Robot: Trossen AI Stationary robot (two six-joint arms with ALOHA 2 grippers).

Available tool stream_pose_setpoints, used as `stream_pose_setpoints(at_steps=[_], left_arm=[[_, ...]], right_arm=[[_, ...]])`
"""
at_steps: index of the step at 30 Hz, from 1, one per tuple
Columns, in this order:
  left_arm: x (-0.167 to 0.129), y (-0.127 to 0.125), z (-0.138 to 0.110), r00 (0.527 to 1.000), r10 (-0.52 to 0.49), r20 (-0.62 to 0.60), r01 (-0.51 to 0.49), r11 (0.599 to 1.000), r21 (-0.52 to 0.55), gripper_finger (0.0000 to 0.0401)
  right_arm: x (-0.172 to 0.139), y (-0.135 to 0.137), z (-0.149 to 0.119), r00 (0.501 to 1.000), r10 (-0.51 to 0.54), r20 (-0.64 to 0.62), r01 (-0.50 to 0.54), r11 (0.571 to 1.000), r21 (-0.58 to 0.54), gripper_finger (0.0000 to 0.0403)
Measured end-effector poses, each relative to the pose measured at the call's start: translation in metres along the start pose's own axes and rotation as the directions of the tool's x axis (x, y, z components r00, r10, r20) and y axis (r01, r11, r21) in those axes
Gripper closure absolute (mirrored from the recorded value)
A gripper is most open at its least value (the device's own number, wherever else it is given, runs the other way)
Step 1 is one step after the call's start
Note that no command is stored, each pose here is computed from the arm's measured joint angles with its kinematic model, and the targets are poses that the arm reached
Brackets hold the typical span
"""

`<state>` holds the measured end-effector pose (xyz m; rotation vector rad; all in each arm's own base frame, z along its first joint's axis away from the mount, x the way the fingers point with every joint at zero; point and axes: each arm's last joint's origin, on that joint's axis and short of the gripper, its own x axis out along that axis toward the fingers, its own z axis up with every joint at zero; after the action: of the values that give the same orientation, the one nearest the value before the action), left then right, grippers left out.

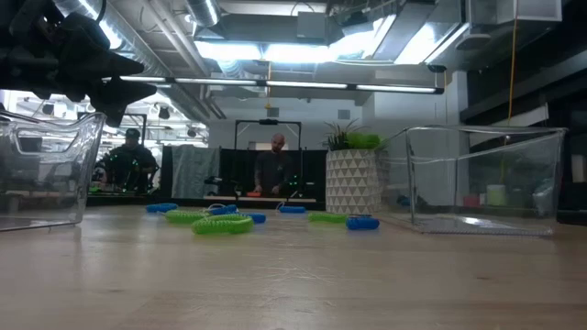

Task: Sort spring keychains
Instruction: Put the green spring keychain into the top transparent bin

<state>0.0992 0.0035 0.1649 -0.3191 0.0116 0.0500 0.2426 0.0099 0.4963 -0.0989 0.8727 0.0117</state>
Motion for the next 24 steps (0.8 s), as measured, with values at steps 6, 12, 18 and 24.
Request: stream_pose_setpoints(at_steps=[6,12,18,24], left_arm=[[0.000,0.000,0.000,1.000,0.000,0.000,0.000,1.000,0.000,0.0207],[0.000,0.000,0.000,1.000,0.000,0.000,0.000,1.000,0.000,0.0207],[0.000,0.000,0.000,1.000,0.000,0.000,0.000,1.000,0.000,0.0207],[0.000,0.000,0.000,1.000,0.001,0.000,-0.001,1.000,0.000,0.0207]], right_arm=[[-0.012,-0.002,-0.028,0.993,-0.111,-0.045,0.113,0.992,0.055,0.0382],[-0.003,-0.002,-0.055,0.988,-0.154,-0.026,0.156,0.977,0.147,0.0382],[0.022,0.002,-0.086,0.988,-0.154,-0.026,0.157,0.968,0.195,0.0382],[0.056,0.005,-0.111,0.985,-0.172,0.003,0.165,0.948,0.273,0.0382]])
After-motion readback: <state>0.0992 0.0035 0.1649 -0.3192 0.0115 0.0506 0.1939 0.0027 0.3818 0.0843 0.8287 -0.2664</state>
